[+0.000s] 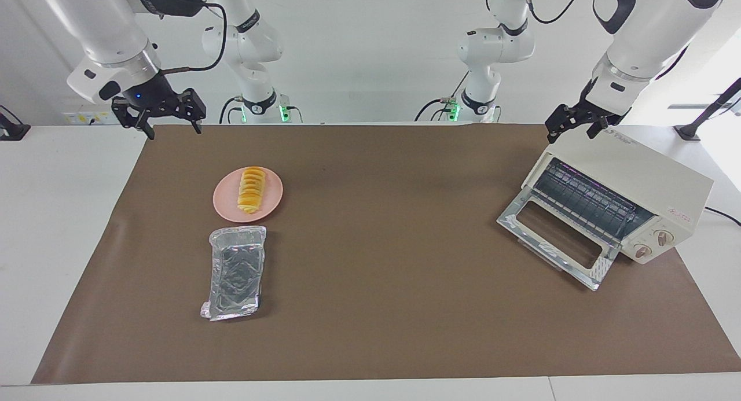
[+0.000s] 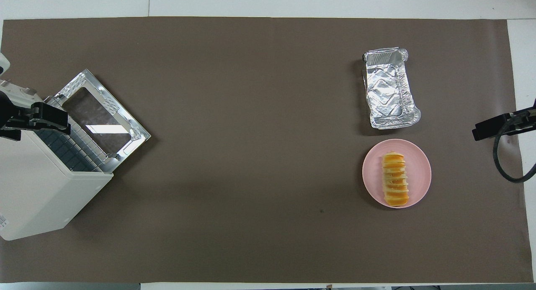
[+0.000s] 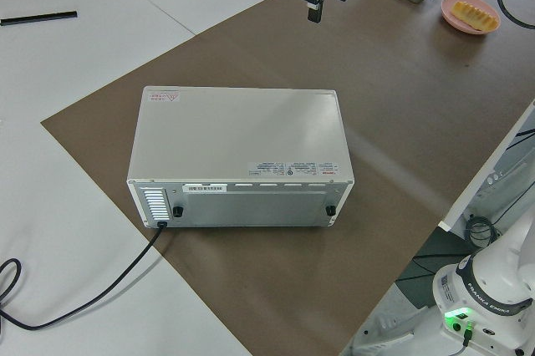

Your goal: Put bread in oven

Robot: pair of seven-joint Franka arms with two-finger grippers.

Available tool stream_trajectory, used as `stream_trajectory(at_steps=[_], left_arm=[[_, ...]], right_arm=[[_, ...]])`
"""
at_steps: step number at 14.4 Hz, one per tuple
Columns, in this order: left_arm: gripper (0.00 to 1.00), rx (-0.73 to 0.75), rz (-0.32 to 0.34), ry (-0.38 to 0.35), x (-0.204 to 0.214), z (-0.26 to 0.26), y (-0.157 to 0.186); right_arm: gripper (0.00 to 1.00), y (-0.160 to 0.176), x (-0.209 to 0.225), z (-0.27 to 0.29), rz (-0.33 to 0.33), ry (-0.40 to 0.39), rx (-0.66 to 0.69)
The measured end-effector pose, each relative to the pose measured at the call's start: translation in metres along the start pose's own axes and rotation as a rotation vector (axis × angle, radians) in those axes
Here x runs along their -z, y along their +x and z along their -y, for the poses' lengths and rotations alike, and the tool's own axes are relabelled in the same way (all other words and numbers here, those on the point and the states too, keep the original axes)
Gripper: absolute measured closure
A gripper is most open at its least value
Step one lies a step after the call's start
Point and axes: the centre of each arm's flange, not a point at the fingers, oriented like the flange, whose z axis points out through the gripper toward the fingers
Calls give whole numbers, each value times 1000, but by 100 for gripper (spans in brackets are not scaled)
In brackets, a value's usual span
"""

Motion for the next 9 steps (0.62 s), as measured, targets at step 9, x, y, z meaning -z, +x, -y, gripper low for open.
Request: stream_trajectory(at_steps=[9], left_arm=[[0, 0, 0, 0, 0, 0, 0]], right_arm=[[0, 2, -40, 15, -1, -4, 27]])
